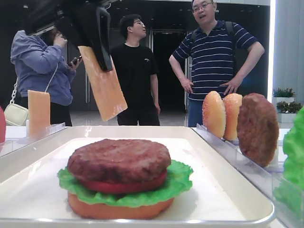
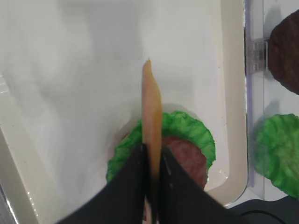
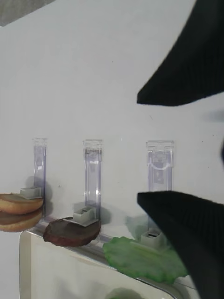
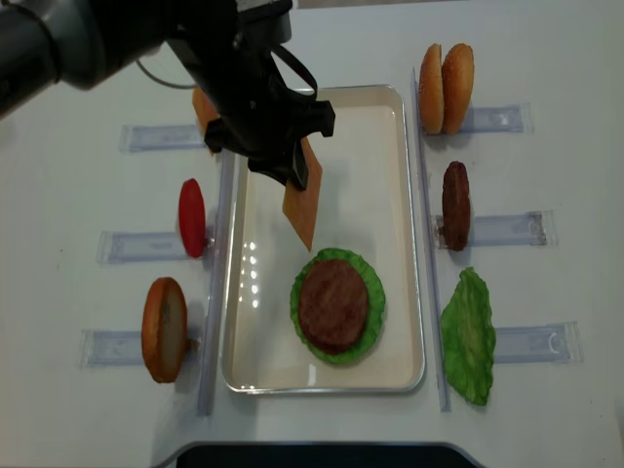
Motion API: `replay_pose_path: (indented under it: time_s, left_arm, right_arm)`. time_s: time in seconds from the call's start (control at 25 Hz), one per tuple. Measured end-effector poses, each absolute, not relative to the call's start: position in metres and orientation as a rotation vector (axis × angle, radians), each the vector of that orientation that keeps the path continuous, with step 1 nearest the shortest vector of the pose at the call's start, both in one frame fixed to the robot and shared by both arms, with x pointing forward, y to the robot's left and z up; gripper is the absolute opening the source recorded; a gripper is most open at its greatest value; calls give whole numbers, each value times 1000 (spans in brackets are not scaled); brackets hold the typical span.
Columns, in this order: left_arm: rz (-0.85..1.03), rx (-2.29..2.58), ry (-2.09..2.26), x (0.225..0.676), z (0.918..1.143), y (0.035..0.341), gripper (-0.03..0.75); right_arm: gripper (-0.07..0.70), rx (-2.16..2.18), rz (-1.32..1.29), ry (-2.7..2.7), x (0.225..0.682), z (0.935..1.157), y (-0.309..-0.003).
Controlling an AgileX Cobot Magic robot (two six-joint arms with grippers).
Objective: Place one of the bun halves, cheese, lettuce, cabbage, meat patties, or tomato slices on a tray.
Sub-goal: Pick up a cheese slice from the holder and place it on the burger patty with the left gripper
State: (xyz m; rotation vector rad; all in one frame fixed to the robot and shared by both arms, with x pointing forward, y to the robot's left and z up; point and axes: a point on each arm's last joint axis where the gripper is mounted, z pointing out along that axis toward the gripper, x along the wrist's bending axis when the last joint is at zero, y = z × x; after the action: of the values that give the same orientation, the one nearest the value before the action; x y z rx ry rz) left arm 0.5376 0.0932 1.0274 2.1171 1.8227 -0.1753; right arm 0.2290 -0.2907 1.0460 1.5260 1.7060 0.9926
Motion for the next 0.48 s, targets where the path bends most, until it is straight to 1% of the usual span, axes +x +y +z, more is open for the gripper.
replay_pose_path:
  time_s: [0.32, 0.48]
  left_arm:
    - [-233, 2053, 1784, 514, 1025, 89, 30]
    - [-264, 2058, 1740, 504, 1027, 81, 30]
  right_arm:
    - [417, 1526, 993, 1706, 229, 1046, -291]
    - [417, 1526, 993, 1706, 229, 1046, -291]
